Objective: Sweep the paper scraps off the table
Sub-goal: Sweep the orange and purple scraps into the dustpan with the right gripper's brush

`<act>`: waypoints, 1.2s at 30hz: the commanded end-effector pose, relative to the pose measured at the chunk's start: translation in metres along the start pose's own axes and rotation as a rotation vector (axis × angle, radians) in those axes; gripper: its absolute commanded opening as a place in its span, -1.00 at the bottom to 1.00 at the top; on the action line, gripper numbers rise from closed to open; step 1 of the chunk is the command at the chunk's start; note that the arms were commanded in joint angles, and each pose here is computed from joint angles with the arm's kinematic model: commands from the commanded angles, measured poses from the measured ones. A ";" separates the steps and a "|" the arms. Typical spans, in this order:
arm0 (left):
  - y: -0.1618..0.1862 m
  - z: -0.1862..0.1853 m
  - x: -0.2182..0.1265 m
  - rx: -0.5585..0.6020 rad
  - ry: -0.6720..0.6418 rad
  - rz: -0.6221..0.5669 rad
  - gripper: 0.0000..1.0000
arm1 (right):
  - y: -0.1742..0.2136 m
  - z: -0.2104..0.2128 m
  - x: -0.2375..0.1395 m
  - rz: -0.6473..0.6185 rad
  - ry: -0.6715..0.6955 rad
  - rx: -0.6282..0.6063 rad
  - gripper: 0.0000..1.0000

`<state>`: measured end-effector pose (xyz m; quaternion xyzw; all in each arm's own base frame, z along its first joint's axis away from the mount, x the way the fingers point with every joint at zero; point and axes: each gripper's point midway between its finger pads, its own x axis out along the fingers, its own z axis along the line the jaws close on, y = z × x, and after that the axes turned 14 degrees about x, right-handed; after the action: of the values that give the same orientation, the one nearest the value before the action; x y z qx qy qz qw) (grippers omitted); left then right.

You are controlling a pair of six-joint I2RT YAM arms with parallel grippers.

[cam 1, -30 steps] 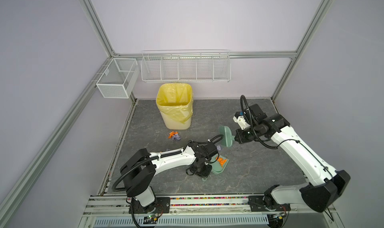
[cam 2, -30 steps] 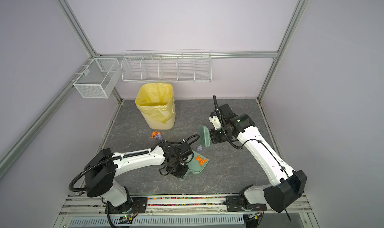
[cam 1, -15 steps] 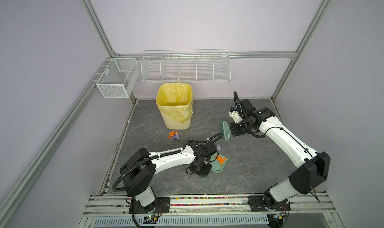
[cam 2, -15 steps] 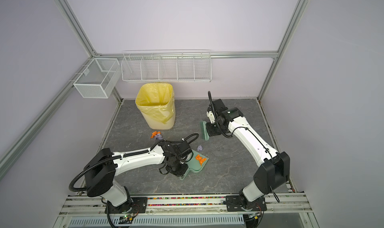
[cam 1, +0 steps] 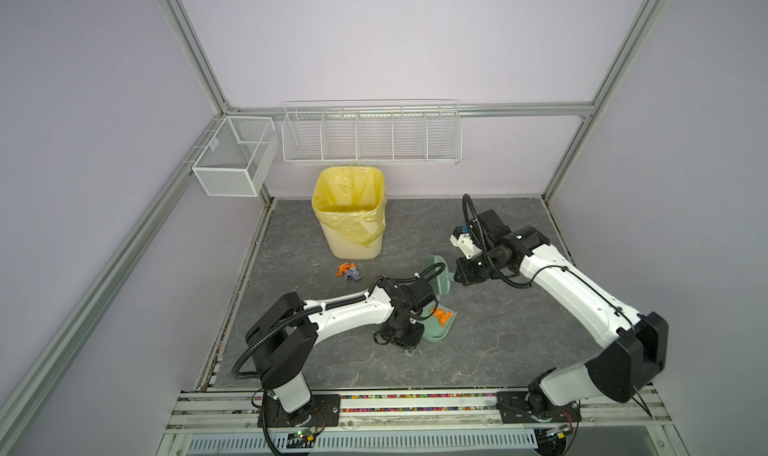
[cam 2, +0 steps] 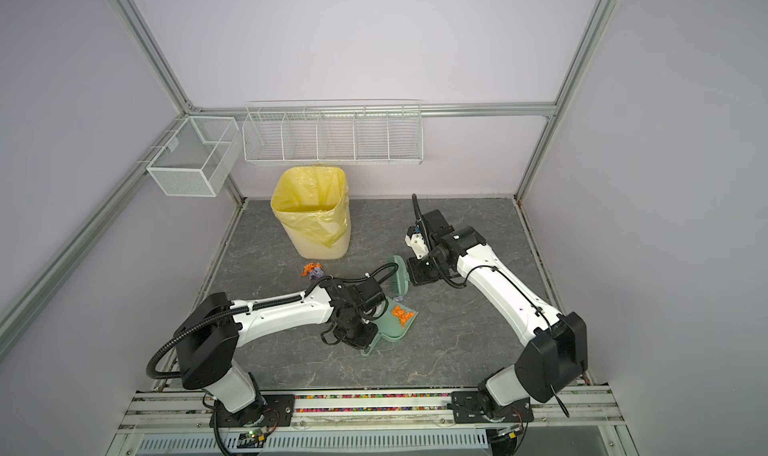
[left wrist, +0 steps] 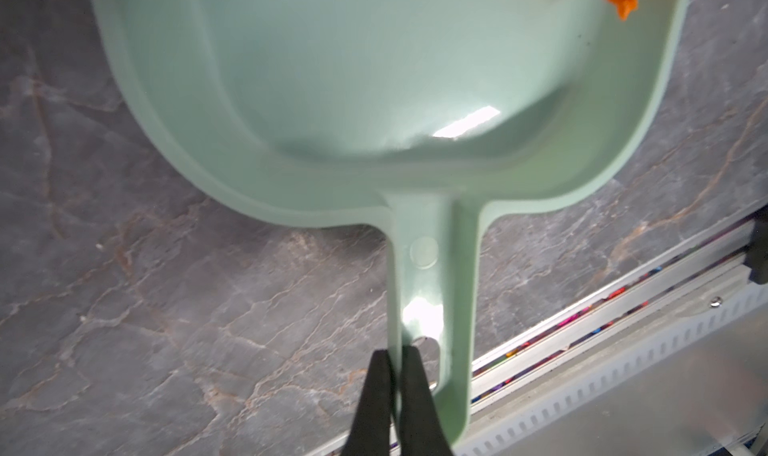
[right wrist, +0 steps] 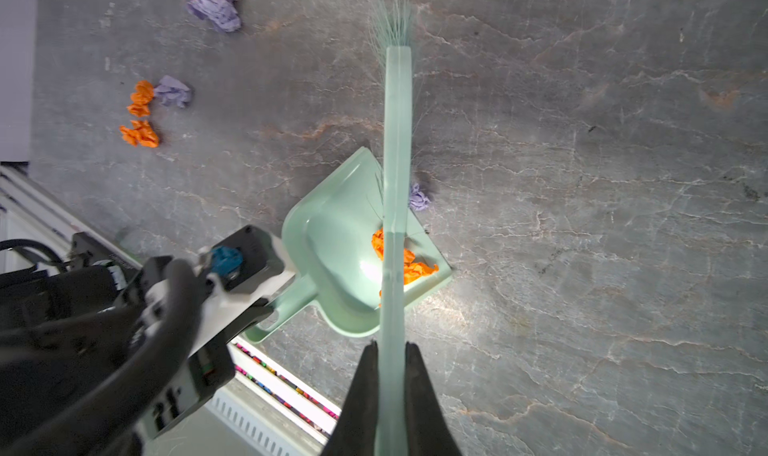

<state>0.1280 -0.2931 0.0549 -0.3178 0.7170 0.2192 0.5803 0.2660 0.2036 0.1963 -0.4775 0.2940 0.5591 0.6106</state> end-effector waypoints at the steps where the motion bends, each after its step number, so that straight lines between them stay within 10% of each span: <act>1: -0.007 0.001 -0.006 0.013 -0.004 -0.003 -1.00 | 0.020 0.019 -0.024 0.018 -0.106 -0.062 -0.87; 24: 0.003 0.008 -0.008 -0.019 -0.003 -0.007 -1.00 | -0.045 -0.038 -0.003 -0.105 0.201 0.014 -0.86; 36: 0.004 0.010 -0.007 -0.003 -0.014 0.010 -1.00 | -0.017 -0.019 0.026 0.006 0.174 -0.050 -0.86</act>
<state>0.1307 -0.2840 0.0589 -0.3192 0.7149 0.2196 0.5820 0.3028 0.1879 0.1700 -0.5387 0.3515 0.5039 0.5765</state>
